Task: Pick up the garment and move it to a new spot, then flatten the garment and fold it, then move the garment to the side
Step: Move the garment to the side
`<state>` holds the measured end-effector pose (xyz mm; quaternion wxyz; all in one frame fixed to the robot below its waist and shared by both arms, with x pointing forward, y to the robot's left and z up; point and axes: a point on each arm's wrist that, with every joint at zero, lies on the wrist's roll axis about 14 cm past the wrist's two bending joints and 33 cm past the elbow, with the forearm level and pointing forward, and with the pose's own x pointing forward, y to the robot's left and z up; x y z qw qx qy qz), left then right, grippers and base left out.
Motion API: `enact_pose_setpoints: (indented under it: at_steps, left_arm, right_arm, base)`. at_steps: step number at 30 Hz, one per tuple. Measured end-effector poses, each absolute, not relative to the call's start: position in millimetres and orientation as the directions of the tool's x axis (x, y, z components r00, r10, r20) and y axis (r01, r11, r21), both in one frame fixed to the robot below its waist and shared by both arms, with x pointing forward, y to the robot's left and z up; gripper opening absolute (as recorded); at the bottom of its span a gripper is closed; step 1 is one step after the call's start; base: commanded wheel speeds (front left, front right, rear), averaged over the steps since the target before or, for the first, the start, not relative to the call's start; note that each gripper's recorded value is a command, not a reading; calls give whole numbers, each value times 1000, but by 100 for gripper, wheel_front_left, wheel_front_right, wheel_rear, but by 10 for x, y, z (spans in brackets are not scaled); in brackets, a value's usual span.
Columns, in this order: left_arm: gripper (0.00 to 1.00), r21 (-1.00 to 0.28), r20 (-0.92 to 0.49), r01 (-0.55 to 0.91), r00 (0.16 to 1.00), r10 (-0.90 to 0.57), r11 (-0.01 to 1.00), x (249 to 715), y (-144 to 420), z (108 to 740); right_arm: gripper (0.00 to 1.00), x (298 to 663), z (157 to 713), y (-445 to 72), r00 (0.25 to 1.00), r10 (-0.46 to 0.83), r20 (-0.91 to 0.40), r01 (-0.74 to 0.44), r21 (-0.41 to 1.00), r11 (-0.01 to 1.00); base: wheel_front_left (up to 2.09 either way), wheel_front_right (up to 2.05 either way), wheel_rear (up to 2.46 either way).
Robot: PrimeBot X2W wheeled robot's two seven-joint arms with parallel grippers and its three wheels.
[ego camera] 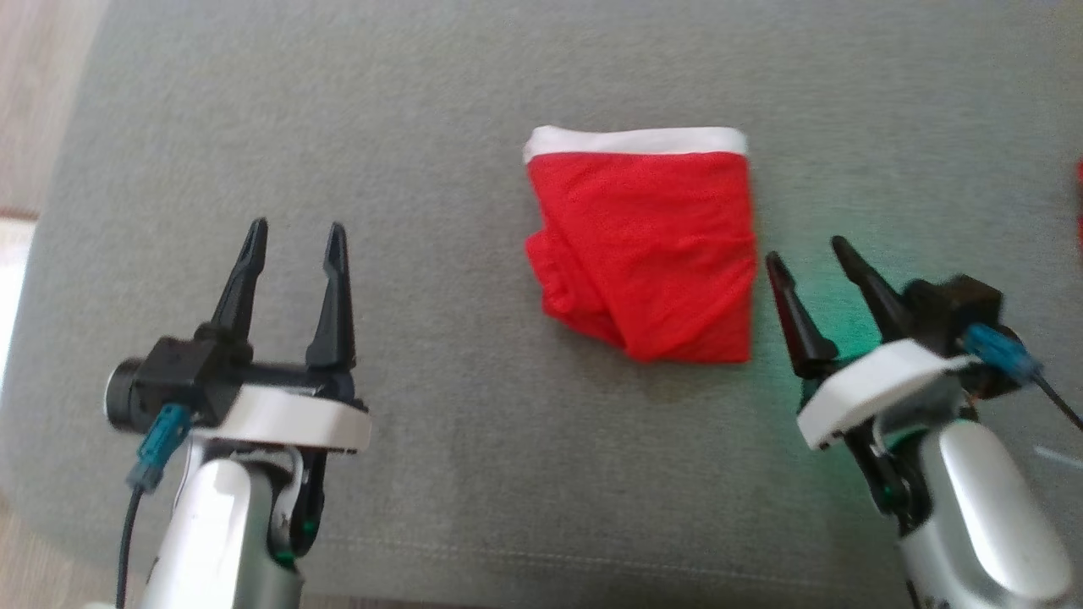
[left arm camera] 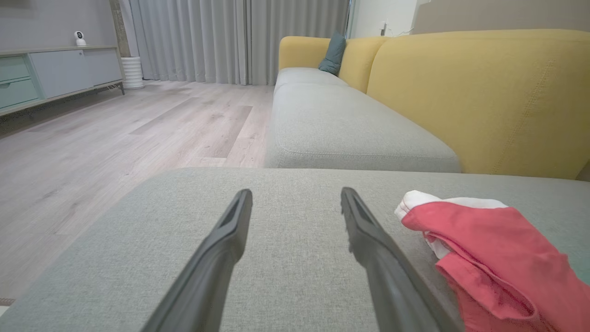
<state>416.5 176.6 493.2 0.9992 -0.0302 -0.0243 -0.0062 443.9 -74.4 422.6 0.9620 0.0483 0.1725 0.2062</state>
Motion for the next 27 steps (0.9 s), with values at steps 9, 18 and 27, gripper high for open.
enact_pose_setpoints:
  at_steps: [9,18,27]
  left_arm:
    - [100,-56,48,-19,999,22,998,4220,1876,4922]
    - [100,-68,58,0,998,4,998,4245,1808,4946]
    - [100,-64,90,71,994,-65,995,4343,1583,5002]
  right_arm:
    - [100,4542,3669,-419,753,468,-463,-418,214,883]
    - [0,4559,3643,-323,716,480,-508,-435,213,875]
    - [0,4424,3753,-549,752,445,-486,-420,167,892]
  base:
    - [0,0,0]
    - [0,0,0]
    - [0,0,0]
